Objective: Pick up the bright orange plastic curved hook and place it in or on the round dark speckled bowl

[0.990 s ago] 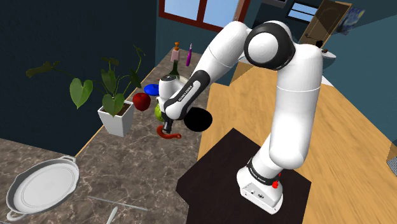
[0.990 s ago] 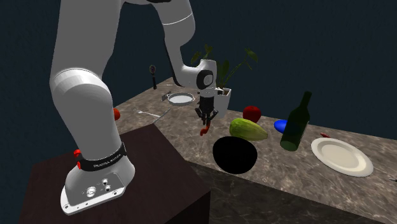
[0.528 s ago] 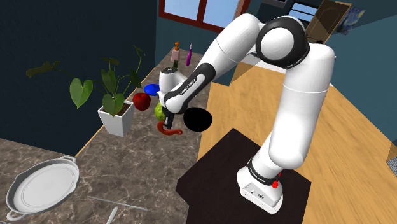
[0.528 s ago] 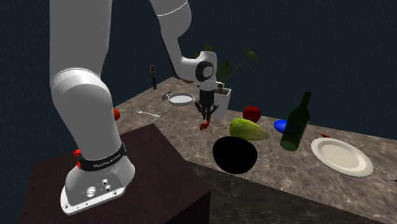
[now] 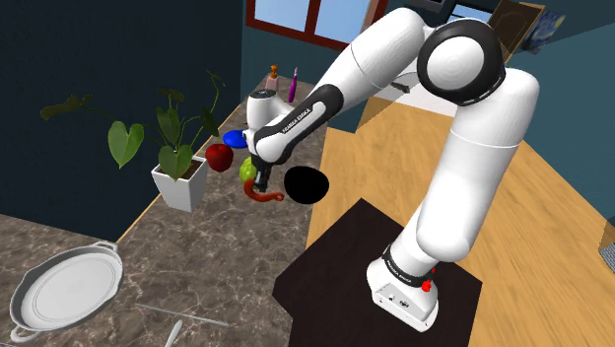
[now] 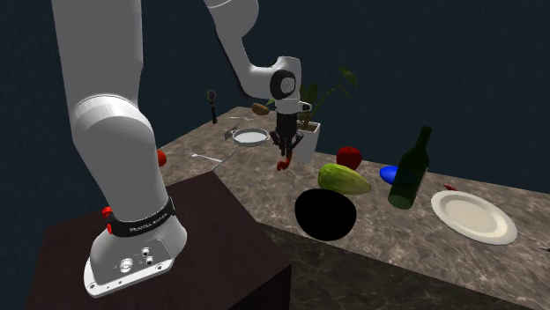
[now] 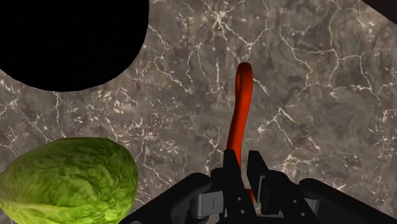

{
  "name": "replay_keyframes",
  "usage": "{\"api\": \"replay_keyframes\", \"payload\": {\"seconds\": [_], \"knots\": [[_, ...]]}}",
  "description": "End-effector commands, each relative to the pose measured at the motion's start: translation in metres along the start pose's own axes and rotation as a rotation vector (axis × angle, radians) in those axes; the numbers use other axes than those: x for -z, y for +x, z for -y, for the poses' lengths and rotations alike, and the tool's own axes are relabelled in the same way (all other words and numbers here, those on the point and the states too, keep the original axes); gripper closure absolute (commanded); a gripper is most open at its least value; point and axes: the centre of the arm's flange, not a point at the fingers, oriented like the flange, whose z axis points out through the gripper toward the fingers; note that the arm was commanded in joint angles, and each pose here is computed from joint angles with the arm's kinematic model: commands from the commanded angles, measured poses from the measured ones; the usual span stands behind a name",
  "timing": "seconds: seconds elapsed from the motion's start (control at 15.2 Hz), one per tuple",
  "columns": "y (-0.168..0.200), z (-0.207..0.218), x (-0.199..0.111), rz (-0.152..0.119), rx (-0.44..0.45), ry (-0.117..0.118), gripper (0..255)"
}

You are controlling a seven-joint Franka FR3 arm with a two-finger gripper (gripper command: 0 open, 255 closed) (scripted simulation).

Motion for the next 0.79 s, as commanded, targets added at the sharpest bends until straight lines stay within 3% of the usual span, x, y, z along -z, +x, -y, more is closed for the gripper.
{"api": "replay_keyframes", "payload": {"seconds": [0.0,0.73], "knots": [[-0.002,0.0,0.011,0.0,0.0,0.0,255],[-0.014,-0.012,0.061,0.0,0.0,0.0,255]]}}
